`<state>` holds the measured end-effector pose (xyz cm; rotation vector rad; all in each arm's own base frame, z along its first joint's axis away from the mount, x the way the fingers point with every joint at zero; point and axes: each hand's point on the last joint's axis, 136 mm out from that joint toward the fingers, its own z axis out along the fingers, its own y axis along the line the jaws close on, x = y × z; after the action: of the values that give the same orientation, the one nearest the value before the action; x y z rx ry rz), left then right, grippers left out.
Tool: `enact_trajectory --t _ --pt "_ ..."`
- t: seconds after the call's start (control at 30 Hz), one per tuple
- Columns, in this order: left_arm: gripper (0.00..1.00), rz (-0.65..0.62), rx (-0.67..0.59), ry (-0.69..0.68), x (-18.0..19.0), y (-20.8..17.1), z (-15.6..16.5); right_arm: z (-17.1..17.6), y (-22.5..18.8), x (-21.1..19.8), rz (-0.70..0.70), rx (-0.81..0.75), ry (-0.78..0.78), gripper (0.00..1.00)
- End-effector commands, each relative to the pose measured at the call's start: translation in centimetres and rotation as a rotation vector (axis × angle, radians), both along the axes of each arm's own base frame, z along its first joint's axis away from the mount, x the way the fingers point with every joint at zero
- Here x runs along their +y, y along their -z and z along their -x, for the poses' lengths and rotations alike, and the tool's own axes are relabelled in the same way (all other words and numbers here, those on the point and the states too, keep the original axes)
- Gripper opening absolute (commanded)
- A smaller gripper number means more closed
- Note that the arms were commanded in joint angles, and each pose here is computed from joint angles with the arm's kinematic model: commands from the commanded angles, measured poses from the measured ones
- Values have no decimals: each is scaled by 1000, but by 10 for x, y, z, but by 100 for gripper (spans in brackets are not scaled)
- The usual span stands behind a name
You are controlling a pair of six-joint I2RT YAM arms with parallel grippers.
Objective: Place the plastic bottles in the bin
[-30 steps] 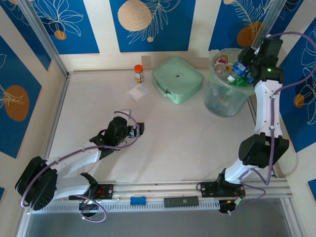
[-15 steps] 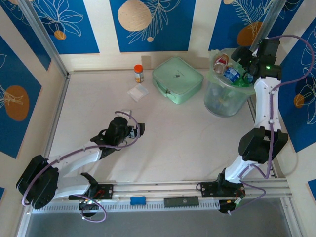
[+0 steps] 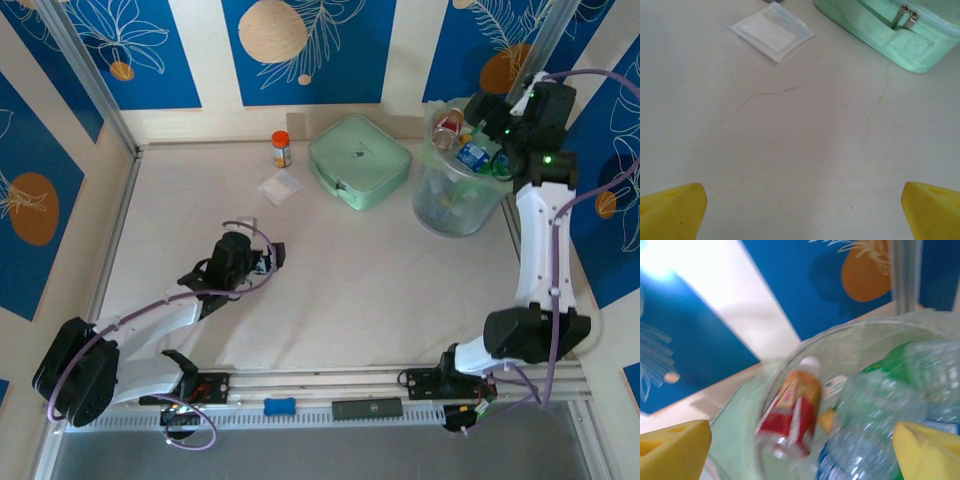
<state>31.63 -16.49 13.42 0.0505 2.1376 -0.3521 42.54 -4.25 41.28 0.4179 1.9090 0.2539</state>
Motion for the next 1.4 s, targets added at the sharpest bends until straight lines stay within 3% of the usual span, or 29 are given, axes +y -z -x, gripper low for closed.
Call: enact_trajectory --t 0.0,0.3,0.47,0.73,0.93,1.03,1.13,1.3,1.37 --pt "99 37 -24 -41 13 -15 -5 13 11 52 66 -28 -176 94" --pt "99 31 2 -270 84 -16 -16 61 130 192 204 57 -586 97" --pt "99 -83 -37 -342 115 -21 -18 65 206 217 337 124 -665 100" --pt "99 -342 -203 -494 166 -28 -19 46 280 190 558 100 -595 99" --pt "99 -477 -250 -554 184 -23 -26 40 305 142 390 111 -480 99" --pt "99 -518 -261 -541 183 -11 -31 40 309 125 339 83 -432 100" --pt "99 -544 -298 -539 183 -5 -38 36 308 117 380 72 -404 98" --pt "99 -486 -366 -456 167 0 -57 29 306 109 448 2 -367 95" --pt "99 -492 -339 -399 158 13 -64 27 308 103 427 21 -346 95"
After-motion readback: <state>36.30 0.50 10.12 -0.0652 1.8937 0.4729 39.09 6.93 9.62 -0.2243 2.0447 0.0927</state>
